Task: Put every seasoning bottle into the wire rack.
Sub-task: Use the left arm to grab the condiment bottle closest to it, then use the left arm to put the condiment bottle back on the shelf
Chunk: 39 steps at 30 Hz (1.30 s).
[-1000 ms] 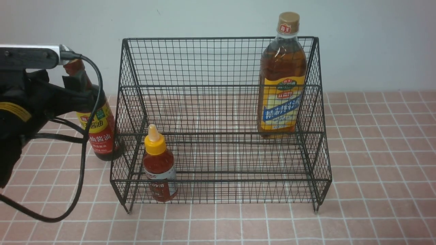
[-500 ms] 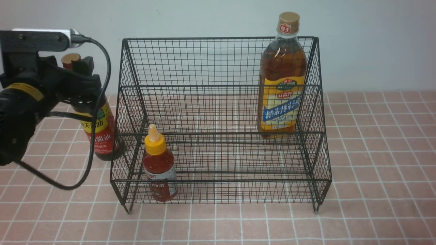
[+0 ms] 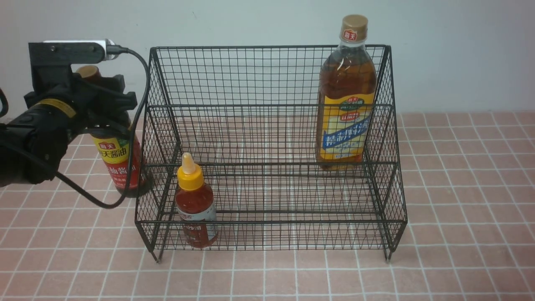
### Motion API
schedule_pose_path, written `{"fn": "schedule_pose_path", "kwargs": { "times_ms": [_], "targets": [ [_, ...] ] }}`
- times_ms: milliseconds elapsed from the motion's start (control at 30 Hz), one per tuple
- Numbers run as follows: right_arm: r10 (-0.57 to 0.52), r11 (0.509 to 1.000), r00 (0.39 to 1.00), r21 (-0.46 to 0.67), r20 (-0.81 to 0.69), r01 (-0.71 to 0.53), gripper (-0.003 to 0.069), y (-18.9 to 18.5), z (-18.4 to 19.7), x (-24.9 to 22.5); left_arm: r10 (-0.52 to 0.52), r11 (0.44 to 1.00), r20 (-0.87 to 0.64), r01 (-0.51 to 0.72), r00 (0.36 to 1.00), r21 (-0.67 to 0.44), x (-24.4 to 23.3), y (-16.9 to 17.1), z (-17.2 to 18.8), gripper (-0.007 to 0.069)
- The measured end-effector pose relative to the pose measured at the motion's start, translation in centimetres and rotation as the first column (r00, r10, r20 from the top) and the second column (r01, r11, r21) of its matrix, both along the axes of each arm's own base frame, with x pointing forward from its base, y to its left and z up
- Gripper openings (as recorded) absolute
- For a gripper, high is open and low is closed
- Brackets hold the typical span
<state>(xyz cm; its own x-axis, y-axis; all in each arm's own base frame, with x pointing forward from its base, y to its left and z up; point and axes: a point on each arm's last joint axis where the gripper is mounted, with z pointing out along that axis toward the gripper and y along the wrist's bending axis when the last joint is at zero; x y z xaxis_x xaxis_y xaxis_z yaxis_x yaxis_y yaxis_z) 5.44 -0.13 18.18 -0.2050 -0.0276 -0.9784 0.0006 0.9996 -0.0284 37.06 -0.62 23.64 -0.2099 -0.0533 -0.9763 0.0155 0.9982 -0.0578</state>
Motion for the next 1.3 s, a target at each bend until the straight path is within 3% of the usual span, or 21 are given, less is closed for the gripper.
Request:
{"fn": "schedule_pose_path", "kwargs": {
  "times_ms": [67, 400, 567, 700, 900, 1300],
  "targets": [
    [0.0, 1.0, 1.0, 0.0, 0.0, 0.0, -0.0015, 0.0, 0.0, 0.0, -0.001, 1.0, -0.001, 0.001, 1.0, -0.002, 0.0, 0.0, 0.0, 0.0254],
    [0.0, 1.0, 1.0, 0.0, 0.0, 0.0, -0.0015, 0.0, 0.0, 0.0, -0.004, 1.0, -0.038, 0.005, 0.999, 0.021, -1.2, 0.0, 1.9, 0.0258],
    [0.0, 1.0, 1.0, 0.0, 0.0, 0.0, -0.0015, 0.0, 0.0, 0.0, -0.001, 1.0, 0.048, 0.0, 0.999, 0.024, -2.9, 0.1, 7.1, 0.0258],
    [0.0, 1.0, 1.0, 0.0, 0.0, 0.0, -0.0015, 0.0, 0.0, 0.0, 0.0, 1.0, 0.191, -0.005, 0.982, 0.025, -5.3, 0.1, 13.4, 0.0258],
    [0.0, 1.0, 1.0, 0.0, 0.0, 0.0, -0.0015, 0.0, 0.0, 0.0, -0.012, 1.0, 0.324, 0.002, 0.946, 0.029, -9.0, -0.2, 18.9, 0.0258],
    [0.0, 1.0, 1.0, 0.0, 0.0, 0.0, -0.0015, 0.0, 0.0, 0.0, -0.298, 0.954, 0.355, 0.267, 0.886, 0.134, -12.0, -7.4, 20.3, 0.0258]
  ]
}}
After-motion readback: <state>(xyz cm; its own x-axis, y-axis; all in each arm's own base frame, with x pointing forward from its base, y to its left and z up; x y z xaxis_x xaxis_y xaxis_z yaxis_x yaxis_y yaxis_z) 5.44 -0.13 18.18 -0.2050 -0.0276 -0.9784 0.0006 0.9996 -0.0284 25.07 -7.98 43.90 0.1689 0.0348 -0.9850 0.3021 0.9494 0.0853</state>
